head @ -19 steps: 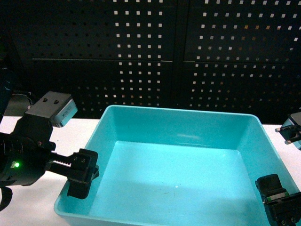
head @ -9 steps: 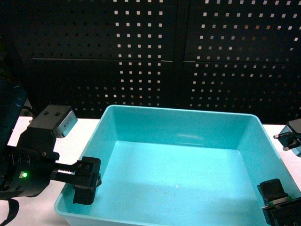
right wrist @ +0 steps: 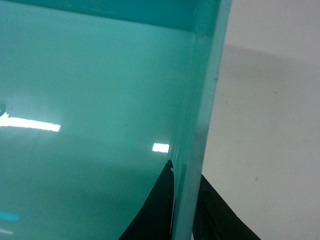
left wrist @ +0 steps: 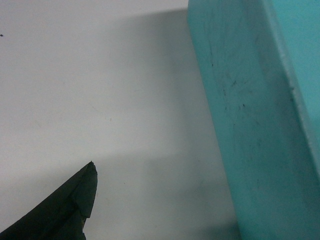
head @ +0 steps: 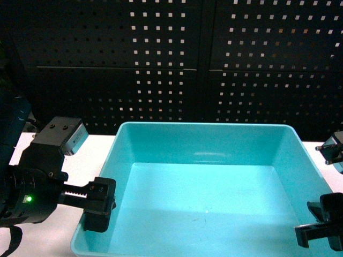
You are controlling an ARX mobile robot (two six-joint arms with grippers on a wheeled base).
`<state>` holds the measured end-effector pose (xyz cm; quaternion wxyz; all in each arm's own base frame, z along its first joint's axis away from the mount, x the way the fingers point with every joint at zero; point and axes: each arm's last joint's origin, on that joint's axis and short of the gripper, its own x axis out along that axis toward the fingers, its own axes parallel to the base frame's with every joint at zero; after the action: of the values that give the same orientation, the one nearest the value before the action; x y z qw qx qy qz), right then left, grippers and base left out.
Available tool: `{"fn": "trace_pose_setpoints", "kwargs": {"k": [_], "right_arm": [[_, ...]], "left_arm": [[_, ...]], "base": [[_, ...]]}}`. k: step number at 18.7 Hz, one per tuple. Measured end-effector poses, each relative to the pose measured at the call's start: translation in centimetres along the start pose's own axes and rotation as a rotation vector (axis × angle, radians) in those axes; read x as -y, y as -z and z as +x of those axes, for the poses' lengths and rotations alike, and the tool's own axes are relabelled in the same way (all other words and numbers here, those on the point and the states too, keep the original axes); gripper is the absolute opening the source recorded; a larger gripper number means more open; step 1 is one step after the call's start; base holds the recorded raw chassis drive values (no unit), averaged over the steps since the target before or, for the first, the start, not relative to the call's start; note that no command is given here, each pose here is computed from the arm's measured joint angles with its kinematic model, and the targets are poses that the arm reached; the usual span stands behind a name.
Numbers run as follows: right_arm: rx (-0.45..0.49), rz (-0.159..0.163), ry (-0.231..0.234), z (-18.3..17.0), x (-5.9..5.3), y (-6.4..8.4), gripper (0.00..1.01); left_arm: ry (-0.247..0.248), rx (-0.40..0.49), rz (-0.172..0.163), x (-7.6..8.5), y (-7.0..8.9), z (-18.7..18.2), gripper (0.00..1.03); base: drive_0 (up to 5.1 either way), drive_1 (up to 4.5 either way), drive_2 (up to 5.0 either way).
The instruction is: Stack blue boxes stably on right
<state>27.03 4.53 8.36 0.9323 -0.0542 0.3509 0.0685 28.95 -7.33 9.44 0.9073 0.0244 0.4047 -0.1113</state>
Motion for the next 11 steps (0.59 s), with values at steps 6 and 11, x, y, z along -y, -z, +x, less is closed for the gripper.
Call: {"fn": "trace_pose_setpoints", "kwargs": {"k": [6, 11], "right_arm": [[0.008, 0.041, -0.011, -0.04, -0.21, 0.02, 0.08], [0.005, 0.048, -0.003, -0.16, -0.37, 0.65, 0.07]], "left_arm": [[-0.003, 0.018, -0.025, 0.55, -0.29, -0.34, 0.98], [0.001, -0.002, -0.127, 1.01, -0.09, -0.3, 0.87]], "base": [[0.0, 0.0, 0.0], [0.0, 0.0, 0.0]]}}
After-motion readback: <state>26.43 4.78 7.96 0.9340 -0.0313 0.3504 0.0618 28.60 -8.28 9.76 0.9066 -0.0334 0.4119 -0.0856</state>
